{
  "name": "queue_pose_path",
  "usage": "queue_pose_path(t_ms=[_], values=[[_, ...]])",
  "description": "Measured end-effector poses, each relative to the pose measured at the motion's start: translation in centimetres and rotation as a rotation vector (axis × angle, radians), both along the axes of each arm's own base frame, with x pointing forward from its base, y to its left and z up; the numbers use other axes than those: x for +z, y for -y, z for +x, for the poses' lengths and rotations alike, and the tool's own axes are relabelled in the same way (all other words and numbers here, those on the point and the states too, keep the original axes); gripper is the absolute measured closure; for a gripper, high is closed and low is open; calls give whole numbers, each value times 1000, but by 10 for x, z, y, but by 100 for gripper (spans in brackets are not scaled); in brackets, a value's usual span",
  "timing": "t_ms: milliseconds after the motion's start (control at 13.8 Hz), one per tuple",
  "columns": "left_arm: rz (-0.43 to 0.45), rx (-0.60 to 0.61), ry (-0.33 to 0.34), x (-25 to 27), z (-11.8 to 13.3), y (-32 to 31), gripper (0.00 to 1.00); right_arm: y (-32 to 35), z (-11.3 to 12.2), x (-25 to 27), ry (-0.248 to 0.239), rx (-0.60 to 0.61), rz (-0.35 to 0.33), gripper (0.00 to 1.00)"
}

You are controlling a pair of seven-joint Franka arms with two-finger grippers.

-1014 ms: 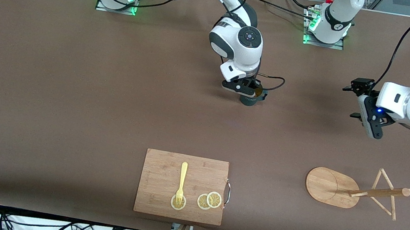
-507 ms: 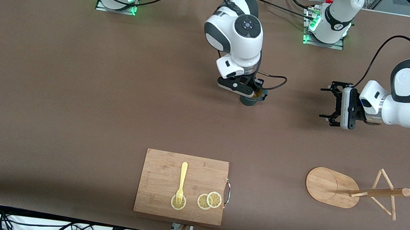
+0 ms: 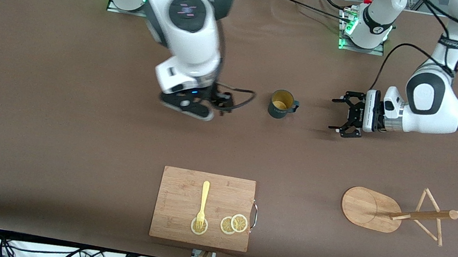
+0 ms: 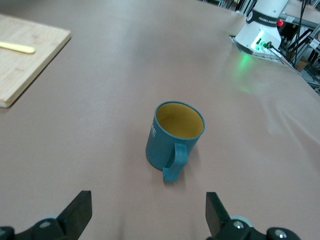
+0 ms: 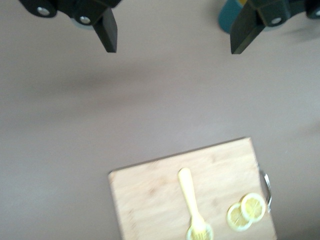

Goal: Pass cup and hang on rack
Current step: 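Grasp the mug handle with the left gripper while the right gripper releases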

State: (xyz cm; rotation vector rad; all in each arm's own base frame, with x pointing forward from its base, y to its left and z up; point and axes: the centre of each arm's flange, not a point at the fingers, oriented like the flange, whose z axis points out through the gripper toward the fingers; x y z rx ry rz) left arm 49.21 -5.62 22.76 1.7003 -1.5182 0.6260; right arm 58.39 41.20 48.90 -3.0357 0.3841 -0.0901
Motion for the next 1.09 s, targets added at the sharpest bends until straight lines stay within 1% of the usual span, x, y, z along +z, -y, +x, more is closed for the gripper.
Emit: queue_pose_path(t_ms=[145,217,362,507,652,796,941,1086], values=[[-81,15,48,-37,-10,3,0,70,17,24,-32,44,20,0],[-114,18,79,-54,-16,5,0,106,19,34,-50,76,15,0],[-171,22,130,-84,-25,13,0,166,10,44,-71,148,-9,0],[-217,21,155,-106,-35,27,0,218,-9,46,-90,206,-22,0],[-246,13,132,-121,-48,48,0,264,-25,48,-100,254,-19,0],[-265,19,115,-127,-59,62,0,308,-35,52,-103,303,-8,0],[-270,22,101,-130,-68,67,0,343,-39,53,-112,332,2,0],[-269,22,89,-133,-75,67,0,356,-39,52,-113,346,-4,0]])
